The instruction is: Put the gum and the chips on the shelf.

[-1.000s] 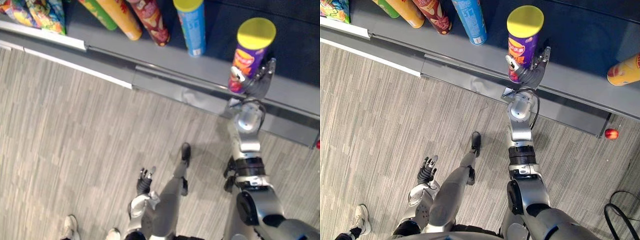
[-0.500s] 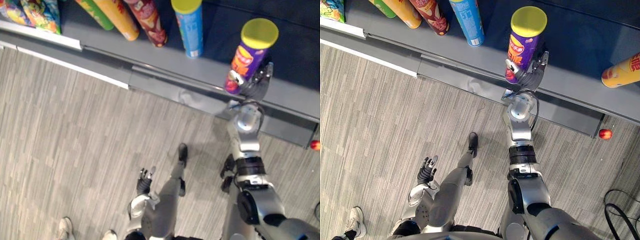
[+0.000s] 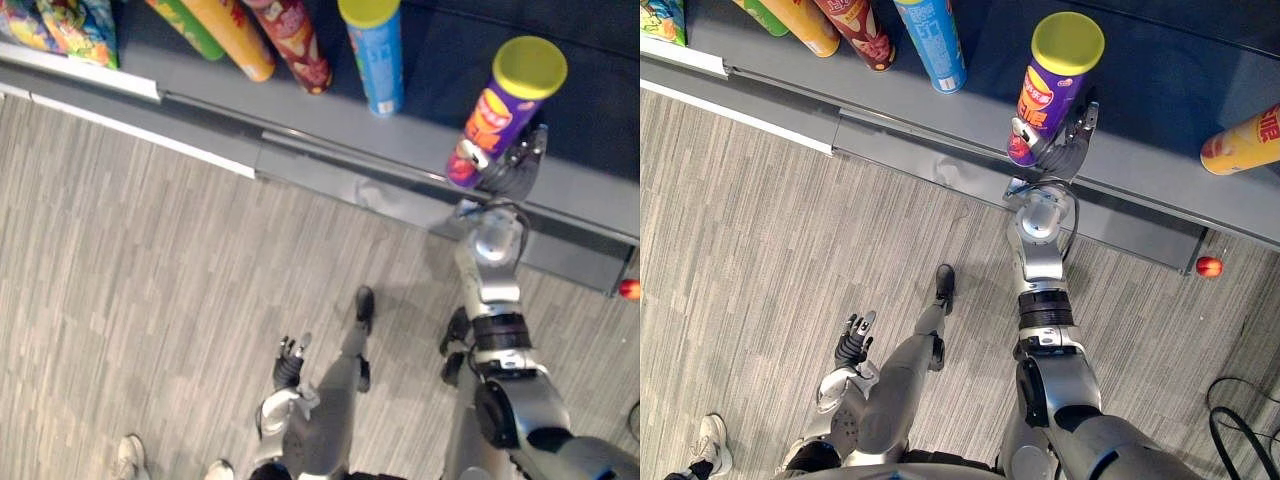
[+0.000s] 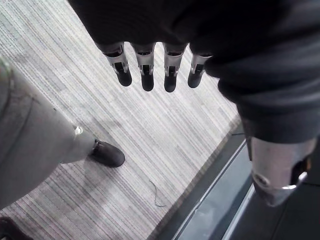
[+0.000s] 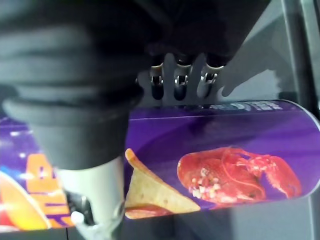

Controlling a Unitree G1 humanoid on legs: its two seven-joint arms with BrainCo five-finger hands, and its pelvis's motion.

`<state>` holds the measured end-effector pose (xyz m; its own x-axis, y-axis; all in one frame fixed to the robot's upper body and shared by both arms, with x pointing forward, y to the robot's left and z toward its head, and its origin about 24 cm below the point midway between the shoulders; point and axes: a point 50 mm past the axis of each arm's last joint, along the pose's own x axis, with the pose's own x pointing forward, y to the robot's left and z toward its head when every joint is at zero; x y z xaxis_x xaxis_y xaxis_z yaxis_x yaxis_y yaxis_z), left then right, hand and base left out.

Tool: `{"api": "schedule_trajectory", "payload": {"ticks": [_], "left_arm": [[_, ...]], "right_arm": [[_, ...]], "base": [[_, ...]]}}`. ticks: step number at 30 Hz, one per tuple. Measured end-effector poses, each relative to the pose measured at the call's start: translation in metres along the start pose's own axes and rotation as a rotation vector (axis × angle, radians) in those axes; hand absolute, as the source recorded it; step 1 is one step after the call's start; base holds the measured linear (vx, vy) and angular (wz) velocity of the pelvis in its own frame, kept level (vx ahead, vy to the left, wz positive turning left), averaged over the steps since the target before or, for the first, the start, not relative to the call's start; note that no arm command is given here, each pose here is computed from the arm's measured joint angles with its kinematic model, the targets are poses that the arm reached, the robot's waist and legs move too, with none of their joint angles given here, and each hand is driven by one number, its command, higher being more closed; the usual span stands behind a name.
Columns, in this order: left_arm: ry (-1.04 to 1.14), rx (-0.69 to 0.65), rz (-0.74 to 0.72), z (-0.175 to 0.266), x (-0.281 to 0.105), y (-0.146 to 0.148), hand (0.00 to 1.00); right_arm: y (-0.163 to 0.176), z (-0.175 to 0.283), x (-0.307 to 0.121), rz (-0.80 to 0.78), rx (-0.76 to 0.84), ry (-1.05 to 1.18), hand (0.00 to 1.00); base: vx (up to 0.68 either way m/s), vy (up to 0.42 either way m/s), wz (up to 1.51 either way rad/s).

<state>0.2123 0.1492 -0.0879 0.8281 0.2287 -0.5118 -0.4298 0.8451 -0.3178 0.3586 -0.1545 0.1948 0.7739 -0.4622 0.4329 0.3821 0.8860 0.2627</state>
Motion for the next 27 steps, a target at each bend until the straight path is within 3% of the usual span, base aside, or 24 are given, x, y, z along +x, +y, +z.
{"api": "schedule_trajectory", "payload": {"ticks": [27], "left_arm": [[-0.032,-0.026,0.017,0.007,0.001,0.003,0.00]], "right_arm": [[-0.022,-0.022,0.007,-0.011,-0.133,0.056,0.00]], "base": [[0.00,-0.015,0.00]]}}
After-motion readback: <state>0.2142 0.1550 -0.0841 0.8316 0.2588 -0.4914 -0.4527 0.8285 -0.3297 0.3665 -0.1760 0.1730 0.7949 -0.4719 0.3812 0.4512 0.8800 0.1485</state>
